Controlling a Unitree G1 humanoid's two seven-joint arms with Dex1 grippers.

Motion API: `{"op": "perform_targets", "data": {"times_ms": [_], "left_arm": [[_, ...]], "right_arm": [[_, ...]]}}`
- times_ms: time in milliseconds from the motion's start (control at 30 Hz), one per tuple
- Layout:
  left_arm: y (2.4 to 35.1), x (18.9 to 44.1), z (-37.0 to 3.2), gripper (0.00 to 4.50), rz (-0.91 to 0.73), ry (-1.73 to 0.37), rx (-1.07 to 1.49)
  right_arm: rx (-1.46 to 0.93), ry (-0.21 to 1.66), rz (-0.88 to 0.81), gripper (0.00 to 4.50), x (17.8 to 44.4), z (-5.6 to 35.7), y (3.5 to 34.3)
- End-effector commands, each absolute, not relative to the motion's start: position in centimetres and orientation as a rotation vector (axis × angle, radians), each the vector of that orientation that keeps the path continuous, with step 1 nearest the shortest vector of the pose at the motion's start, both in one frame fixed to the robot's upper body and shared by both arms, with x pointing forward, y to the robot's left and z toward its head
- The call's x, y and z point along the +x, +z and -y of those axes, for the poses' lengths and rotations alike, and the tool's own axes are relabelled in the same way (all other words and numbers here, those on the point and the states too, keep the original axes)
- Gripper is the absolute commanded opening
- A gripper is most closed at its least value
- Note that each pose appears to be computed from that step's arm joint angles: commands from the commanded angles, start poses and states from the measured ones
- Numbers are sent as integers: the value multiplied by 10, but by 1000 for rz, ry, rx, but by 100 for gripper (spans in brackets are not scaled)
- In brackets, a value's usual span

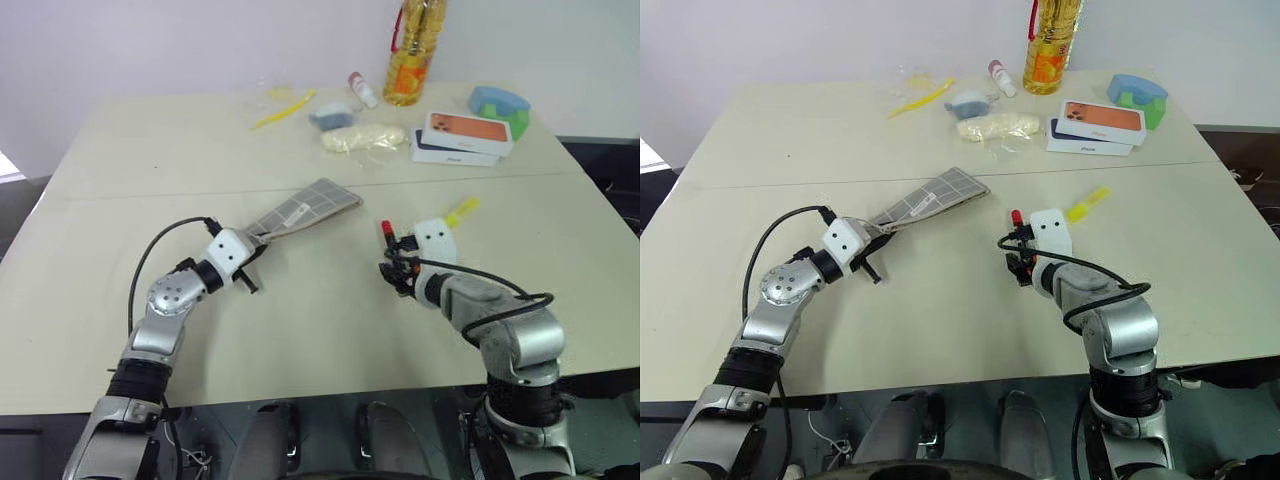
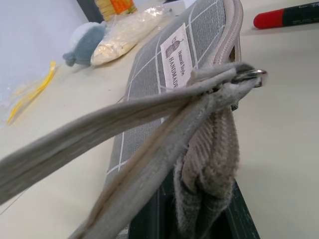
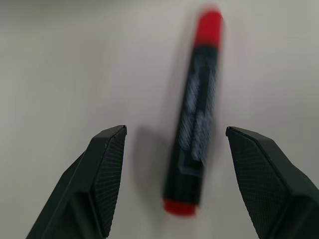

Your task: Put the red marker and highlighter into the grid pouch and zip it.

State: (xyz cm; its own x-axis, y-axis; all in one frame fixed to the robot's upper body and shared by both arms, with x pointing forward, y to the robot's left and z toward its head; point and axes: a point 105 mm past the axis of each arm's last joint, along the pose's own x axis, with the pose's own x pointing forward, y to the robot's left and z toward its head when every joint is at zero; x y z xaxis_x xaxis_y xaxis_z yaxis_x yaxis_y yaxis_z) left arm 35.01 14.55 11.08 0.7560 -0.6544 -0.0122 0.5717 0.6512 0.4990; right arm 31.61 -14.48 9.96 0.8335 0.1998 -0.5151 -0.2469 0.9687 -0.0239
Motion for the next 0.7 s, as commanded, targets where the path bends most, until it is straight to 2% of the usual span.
{"op": "perform_targets", "data": {"times_ms": [33, 167, 200, 267, 333, 433, 700], "left_arm": [[122, 352, -144, 0, 227, -692, 515], [122, 353, -148, 0, 221, -672, 489], [122, 353, -149, 0, 220, -669, 483], [121, 352, -150, 0, 210, -673, 465], [123, 352, -154, 0, 201, -676, 443], [126, 353, -160, 0, 196, -668, 421], [124, 353, -162, 0, 186, -699, 439]], "right_arm": [[-96, 209, -524, 248, 318, 150, 100], [-142, 222, -477, 52, 323, 151, 108], [-156, 232, -464, 41, 323, 150, 110], [-287, 249, -398, 42, 327, 152, 120], [-499, 329, -274, 42, 328, 151, 137], [-670, 450, -145, 42, 323, 148, 153], [-738, 516, -40, 42, 322, 147, 166]]}}
